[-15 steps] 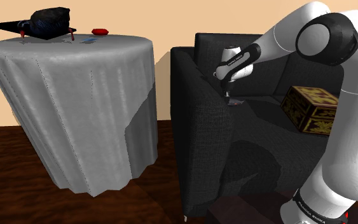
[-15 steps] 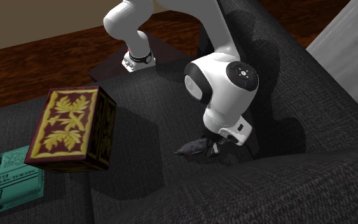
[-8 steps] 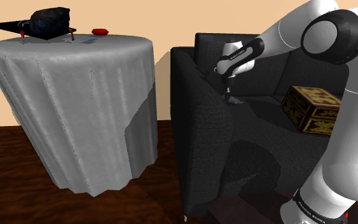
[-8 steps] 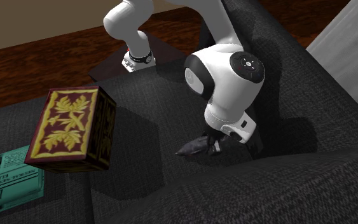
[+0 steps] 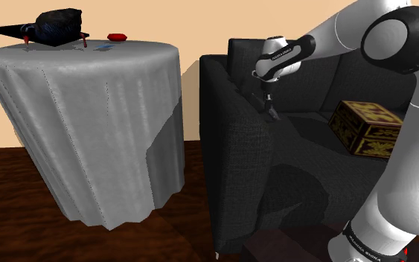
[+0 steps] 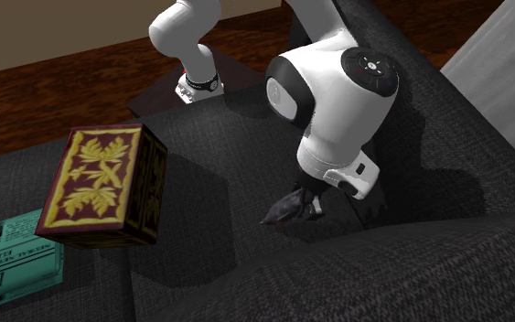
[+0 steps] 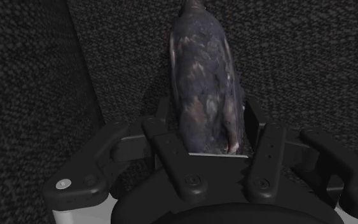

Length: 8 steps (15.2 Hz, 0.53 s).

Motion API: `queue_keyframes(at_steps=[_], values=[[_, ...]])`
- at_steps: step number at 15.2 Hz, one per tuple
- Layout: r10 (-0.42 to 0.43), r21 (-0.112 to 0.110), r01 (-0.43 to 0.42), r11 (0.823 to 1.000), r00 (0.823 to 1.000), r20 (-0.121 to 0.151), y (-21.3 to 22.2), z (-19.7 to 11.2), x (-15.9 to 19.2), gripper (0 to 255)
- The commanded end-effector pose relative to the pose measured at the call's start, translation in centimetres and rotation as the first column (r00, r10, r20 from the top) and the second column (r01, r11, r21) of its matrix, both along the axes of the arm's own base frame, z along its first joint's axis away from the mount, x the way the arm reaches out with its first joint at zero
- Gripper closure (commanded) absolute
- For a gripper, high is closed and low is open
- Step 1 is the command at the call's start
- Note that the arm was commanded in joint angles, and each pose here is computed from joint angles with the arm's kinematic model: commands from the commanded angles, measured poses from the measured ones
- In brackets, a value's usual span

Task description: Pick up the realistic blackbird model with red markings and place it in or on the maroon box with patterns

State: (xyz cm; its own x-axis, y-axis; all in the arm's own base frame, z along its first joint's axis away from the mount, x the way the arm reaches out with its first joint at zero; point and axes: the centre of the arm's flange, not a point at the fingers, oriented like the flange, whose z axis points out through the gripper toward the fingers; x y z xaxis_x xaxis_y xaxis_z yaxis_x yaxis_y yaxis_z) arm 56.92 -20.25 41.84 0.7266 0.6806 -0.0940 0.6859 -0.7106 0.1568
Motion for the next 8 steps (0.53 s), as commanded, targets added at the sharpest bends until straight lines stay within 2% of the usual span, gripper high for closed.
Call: queue_keyframes(at_steps=[1,8], values=[[0.000,0.000,0.000,1.000,1.000,0.000,0.1,1.2,0.0,255],[0.000,0.000,0.000,1.000,1.000,0.000,0.1,4.9,0.0,255]])
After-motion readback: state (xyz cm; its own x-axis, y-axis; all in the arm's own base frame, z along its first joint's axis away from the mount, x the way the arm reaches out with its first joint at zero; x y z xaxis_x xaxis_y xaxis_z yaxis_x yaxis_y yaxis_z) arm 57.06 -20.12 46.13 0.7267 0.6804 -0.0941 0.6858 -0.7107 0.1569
